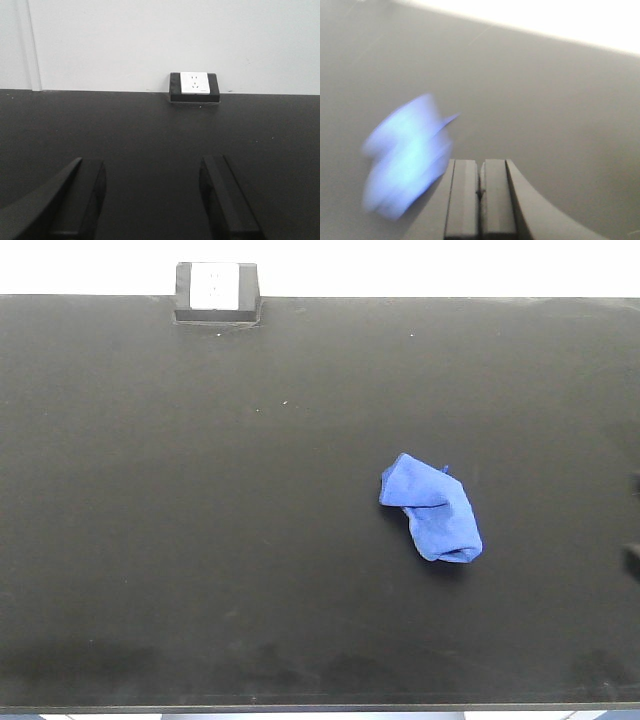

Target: Wipe right workspace with blue cloth

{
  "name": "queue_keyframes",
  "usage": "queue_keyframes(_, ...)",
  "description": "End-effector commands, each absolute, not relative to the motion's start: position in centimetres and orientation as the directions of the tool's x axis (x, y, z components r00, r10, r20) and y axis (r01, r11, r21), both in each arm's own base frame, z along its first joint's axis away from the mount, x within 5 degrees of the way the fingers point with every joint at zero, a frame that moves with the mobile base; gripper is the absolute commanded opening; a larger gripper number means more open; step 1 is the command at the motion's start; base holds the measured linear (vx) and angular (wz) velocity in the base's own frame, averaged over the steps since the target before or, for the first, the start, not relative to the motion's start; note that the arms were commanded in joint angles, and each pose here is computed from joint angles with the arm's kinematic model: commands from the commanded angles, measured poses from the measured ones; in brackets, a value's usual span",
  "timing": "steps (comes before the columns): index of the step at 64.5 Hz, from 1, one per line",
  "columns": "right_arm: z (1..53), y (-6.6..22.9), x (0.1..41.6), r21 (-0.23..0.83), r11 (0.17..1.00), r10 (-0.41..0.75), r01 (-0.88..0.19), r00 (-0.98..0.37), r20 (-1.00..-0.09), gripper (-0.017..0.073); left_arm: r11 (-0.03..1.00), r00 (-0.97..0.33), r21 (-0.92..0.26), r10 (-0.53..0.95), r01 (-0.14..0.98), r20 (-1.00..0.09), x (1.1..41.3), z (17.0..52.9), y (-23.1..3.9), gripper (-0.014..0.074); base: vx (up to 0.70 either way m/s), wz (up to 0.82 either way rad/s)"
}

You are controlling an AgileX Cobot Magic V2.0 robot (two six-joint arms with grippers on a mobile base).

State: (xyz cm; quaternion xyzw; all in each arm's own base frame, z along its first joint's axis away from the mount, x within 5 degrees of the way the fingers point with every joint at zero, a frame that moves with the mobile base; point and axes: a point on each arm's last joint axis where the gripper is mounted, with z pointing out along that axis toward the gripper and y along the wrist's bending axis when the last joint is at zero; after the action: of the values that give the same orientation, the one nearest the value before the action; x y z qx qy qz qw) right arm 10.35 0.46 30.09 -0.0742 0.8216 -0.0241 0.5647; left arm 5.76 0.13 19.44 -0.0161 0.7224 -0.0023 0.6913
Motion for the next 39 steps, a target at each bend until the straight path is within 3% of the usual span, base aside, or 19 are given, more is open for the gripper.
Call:
queue_keyframes(1, 30.6, -0.2, 9.8, -0.119, 0.993, -0.117, 0.012, -0.097, -0.988, -0.0010, 0.999, -0.007, -0.034, -0.034, -0.013, -0.999, 6.0, 19.1, 0.1, 0.0523, 0.00, 0.00)
queue_keyframes(8, 27.9, -0.5, 8.3, -0.120, 0.991, -0.121, 0.058, 0.001, -0.993, -0.0009, 0.999, -0.007, -0.034, -0.034, -0.013, -0.999, 6.0, 19.1, 0.1, 0.0523, 0.00, 0.00)
queue_keyframes(29, 21.1, -0.3, 5.6, -0.098, 0.993, -0.098, 0.059, 0.000, -0.995, -0.0008, 0.999, -0.007, -0.034, -0.034, -0.013, -0.999, 6.0, 19.1, 0.1, 0.0523, 0.00, 0.00)
queue_keyframes(39, 19.3, -0.3, 5.7, -0.026, 0.998, -0.026, 0.055, 0.011, -1.000, -0.0008, 0.999, -0.007, -0.034, -0.034, -0.013, -0.999, 6.0, 19.1, 0.1, 0.0523, 0.00, 0.00)
